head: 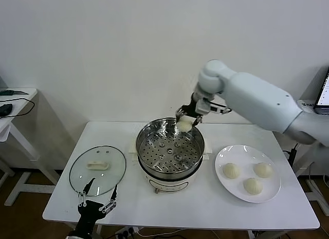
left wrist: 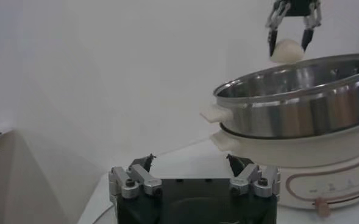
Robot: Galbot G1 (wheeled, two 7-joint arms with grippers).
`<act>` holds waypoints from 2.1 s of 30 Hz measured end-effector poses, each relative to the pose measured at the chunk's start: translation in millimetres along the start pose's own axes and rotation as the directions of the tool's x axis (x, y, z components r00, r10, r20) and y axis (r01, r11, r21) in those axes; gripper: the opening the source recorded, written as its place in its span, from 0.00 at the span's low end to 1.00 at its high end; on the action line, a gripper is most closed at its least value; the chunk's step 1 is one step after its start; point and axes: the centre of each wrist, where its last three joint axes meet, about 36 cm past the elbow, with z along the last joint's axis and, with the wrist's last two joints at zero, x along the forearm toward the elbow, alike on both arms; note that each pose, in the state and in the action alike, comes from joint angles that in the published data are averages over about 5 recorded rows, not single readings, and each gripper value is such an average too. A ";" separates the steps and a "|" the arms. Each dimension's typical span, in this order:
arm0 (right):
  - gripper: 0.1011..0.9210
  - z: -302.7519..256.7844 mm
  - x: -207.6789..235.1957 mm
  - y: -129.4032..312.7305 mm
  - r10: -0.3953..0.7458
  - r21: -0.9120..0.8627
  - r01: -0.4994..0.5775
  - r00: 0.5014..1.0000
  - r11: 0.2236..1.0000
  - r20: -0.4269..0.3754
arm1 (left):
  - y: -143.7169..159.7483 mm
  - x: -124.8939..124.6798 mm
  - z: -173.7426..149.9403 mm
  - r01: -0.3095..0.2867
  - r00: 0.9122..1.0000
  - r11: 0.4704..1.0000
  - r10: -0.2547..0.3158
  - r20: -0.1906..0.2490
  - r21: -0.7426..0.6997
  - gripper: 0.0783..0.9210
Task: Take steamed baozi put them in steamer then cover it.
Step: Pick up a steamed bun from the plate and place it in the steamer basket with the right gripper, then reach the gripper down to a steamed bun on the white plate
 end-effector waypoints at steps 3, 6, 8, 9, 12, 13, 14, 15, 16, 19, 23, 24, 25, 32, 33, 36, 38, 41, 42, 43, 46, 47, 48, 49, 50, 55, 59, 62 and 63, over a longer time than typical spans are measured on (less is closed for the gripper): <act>0.74 -3.2 -14.0 -12.5 -0.015 0.031 0.015 1.000 0.999 0.004 | 0.0 0.1 -0.7 0.003 1.000 1.000 -0.003 0.001 0.001 0.88; 0.74 -5.2 -28.4 -21.9 -0.026 0.051 0.026 1.000 0.998 0.009 | 0.6 0.6 -0.8 0.006 1.000 1.000 -0.006 0.001 0.001 0.88; 0.74 -5.8 -37.3 -26.9 -0.030 0.058 0.030 0.999 0.998 0.011 | 0.9 0.8 -0.7 0.008 1.000 1.000 -0.008 0.000 0.001 0.88; 0.74 -6.1 -41.6 -29.3 -0.031 0.061 0.031 0.999 0.998 0.012 | 1.0 0.9 -0.8 0.009 1.000 1.000 -0.009 0.000 0.001 0.88; 0.74 -6.9 -54.5 -35.2 -0.033 0.065 0.032 0.999 0.997 0.016 | 1.1 1.3 -1.0 0.012 1.000 1.000 -0.012 0.000 0.003 0.88; 0.74 -7.1 -58.5 -37.0 -0.033 0.066 0.032 0.999 0.997 0.017 | 1.1 1.4 -1.1 0.013 1.000 1.000 -0.013 0.000 0.003 0.88; 0.74 -7.2 -62.3 -38.5 -0.033 0.066 0.032 0.999 0.997 0.019 | 1.2 1.5 -1.2 0.015 1.000 1.000 -0.015 0.000 0.004 0.88; 0.74 -7.2 -65.9 -40.0 -0.033 0.067 0.032 0.999 0.997 0.020 | 1.3 1.5 -1.2 0.016 1.000 1.000 -0.016 0.000 0.004 0.88; 0.74 -7.3 -69.2 -41.4 -0.034 0.067 0.032 0.999 0.997 0.022 | 1.4 1.5 -1.2 0.017 1.000 1.000 -0.017 0.000 0.004 0.88; 0.77 -7.4 -76.0 -44.1 -0.037 0.068 0.035 0.999 0.997 0.024 | 2.3 1.4 -1.2 0.020 1.000 1.000 -0.020 0.000 0.002 0.88; 0.86 -7.2 -77.8 -45.1 -0.038 0.067 0.036 0.999 0.997 0.025 | 3.5 1.7 -2.4 0.025 1.000 1.000 -0.025 0.003 0.001 0.88; 0.87 -6.9 -76.4 -45.0 -0.036 0.065 0.034 0.999 0.997 0.025 | 3.7 1.9 -3.0 0.025 1.000 1.000 -0.025 0.004 0.001 0.88; 0.87 -6.5 -74.1 -44.8 -0.033 0.063 0.031 0.999 0.998 0.024 | 3.9 2.0 -3.4 0.026 1.000 1.000 -0.026 0.005 0.001 0.88; 0.88 3.7 -28.0 -28.1 -0.004 -0.008 0.004 1.000 1.000 0.014 | 4.0 3.0 -6.2 0.029 1.000 1.000 -0.029 0.009 0.002 0.88; 0.88 6.4 -17.6 -22.2 0.000 -0.035 0.001 1.000 0.999 0.011 | 3.7 2.9 -6.4 0.028 1.000 1.000 -0.028 0.010 0.003 0.88; 0.88 15.8 15.0 2.0 0.010 -0.160 -0.010 1.000 0.987 0.002 | 2.6 2.8 -6.9 0.026 1.000 1.000 -0.026 0.010 0.005 0.88; 0.88 22.6 34.8 23.8 0.018 -0.275 -0.018 1.000 0.961 -0.001 | 2.2 2.7 -6.9 0.024 1.000 1.000 -0.024 0.010 0.005 0.88; 0.88 30.2 54.0 63.9 0.029 -0.466 -0.023 1.000 0.884 0.006 | 1.7 2.4 -7.0 0.020 1.000 1.000 -0.020 0.011 0.003 0.88; 0.88 31.3 57.0 78.4 0.033 -0.527 -0.021 0.999 0.850 0.012 | 1.5 2.1 -6.9 0.019 1.000 1.000 -0.019 0.012 0.003 0.88; 0.88 31.7 58.5 93.3 0.035 -0.584 -0.017 0.999 0.812 0.019 | 1.2 1.8 -6.8 0.018 1.000 1.000 -0.018 0.012 0.003 0.88; 0.88 28.4 55.3 136.5 0.037 -0.725 0.007 0.998 0.688 0.044 | -0.1 1.1 -6.4 0.015 1.000 1.000 -0.015 0.013 0.005 0.88; 0.88 26.2 52.0 150.2 0.036 -0.763 0.017 0.998 0.647 0.053 | -0.6 1.1 -6.5 0.014 1.000 1.000 -0.014 0.013 0.006 0.88; 0.88 23.5 47.7 163.7 0.035 -0.796 0.028 0.997 0.605 0.061 | -1.0 1.1 -6.5 0.013 1.000 1.000 -0.013 0.013 0.006 0.88; 0.88 20.4 42.4 176.7 0.034 -0.825 0.039 0.997 0.563 0.070 | -1.4 1.2 -6.5 0.012 1.000 1.000 -0.013 0.013 0.007 0.88; 0.88 17.1 36.5 188.7 0.032 -0.850 0.050 0.996 0.525 0.079 | -1.6 1.3 -6.5 0.012 1.000 1.000 -0.013 0.012 0.007 0.88; 0.88 -2.6 0.7 235.8 0.022 -0.926 0.104 0.992 0.362 0.120 | -2.3 3.1 -5.7 0.015 1.000 1.000 -0.015 0.006 0.009 0.88; 0.88 -18.3 -27.9 260.0 0.012 -0.953 0.136 0.989 0.271 0.145 | -2.5 4.8 -4.3 0.018 1.000 1.000 -0.018 0.000 0.008 0.88; 0.88 -29.3 -47.9 272.2 0.007 -0.964 0.153 0.987 0.219 0.158 | -3.0 5.3 -3.3 0.019 1.000 1.000 -0.019 -0.004 0.008 0.88; 0.88 -32.6 -54.2 275.2 0.006 -0.966 0.157 0.987 0.205 0.162 | -3.3 5.4 -3.1 0.019 1.000 1.000 -0.019 -0.004 0.009 0.88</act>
